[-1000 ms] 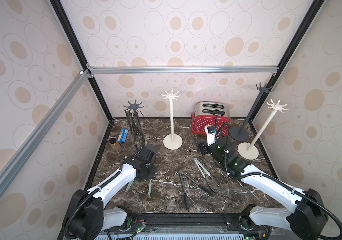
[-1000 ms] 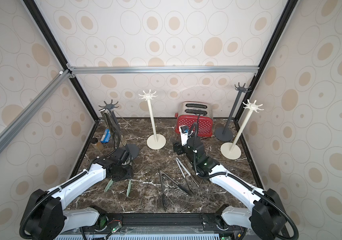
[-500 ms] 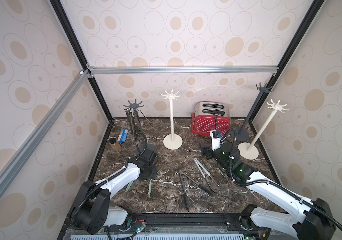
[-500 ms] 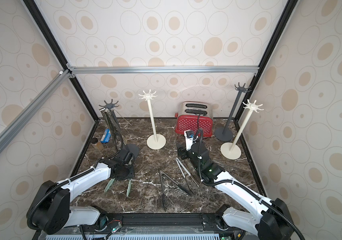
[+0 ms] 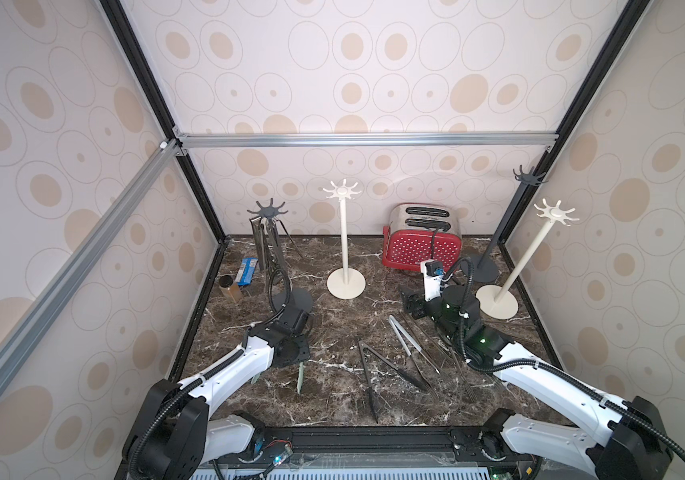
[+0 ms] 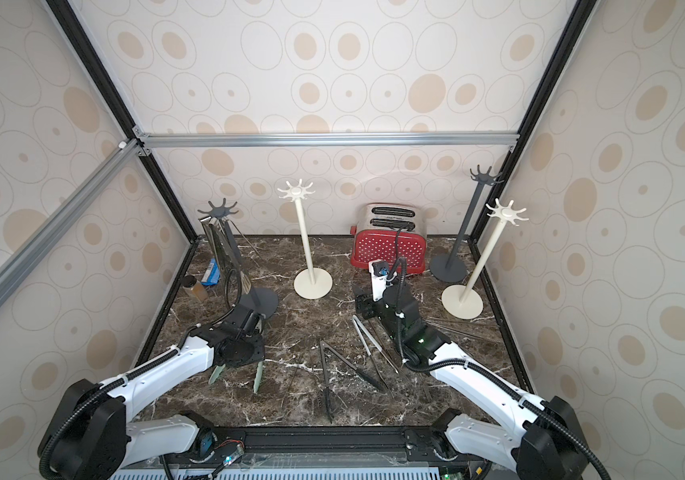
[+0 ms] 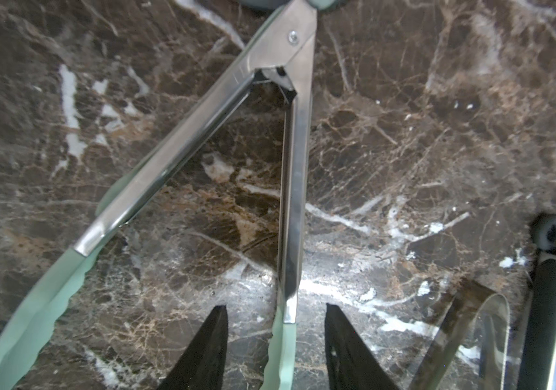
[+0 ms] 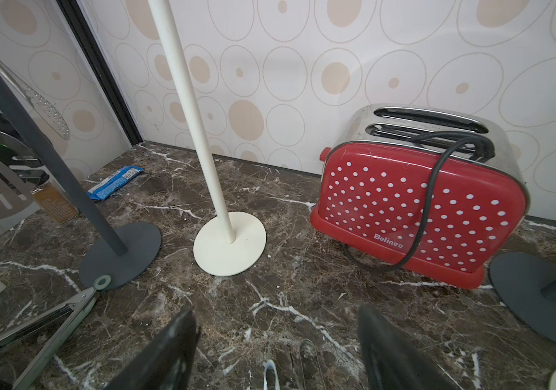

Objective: Hang food tongs on kitchen utensil racks
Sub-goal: Pick up the food tongs from the center of the board.

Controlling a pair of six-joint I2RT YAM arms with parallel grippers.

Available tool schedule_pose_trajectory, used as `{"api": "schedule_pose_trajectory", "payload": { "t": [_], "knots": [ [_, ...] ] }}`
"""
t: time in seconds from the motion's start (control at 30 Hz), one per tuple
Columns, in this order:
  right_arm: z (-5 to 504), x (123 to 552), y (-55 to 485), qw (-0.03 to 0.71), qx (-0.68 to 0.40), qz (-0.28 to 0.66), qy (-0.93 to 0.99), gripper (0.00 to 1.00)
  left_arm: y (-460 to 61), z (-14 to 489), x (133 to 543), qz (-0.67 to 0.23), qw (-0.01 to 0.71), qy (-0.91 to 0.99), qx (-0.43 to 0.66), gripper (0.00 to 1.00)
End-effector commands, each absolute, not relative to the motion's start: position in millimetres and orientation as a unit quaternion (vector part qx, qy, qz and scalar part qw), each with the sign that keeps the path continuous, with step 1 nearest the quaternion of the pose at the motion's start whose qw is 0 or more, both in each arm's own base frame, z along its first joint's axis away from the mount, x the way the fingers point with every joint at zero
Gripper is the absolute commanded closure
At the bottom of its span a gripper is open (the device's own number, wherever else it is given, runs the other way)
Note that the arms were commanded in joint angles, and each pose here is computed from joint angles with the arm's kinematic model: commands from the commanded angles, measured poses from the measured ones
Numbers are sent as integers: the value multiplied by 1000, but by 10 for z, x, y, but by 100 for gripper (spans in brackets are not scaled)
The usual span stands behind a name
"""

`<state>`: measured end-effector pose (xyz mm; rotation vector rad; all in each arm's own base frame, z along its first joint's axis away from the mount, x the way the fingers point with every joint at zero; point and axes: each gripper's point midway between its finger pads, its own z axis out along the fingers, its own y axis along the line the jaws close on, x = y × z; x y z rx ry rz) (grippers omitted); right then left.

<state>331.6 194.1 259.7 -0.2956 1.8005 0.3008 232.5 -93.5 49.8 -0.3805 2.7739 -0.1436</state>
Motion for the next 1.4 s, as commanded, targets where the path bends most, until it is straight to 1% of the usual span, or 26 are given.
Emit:
{"api": "schedule_pose_trajectory", "payload": {
  "t": [0.0,0.17,0.7,0.8,0.87,0.97,1.37],
  "knots": [
    [2593,3297,1938,602,-124,136,777,23,-896,487,2322,-45,177,971,-153,53],
    [2608,3263,1910,603,-124,135,776,23,-947,434,2330,-65,181,968,-162,53],
    [2655,3124,1846,604,-119,152,774,23,-1004,245,2225,-79,185,966,-164,56],
    [2657,3087,1816,605,-116,154,773,23,-1018,209,2235,-72,189,967,-157,58],
    [2659,3066,1793,606,-113,155,772,23,-1030,170,2247,-66,189,968,-152,61],
    [2658,3040,1763,607,-110,155,772,23,-1049,113,2255,-52,184,971,-143,64],
    [2692,2975,1688,615,-99,157,767,23,-917,-15,2118,10,159,977,-140,73]
  ]
}}
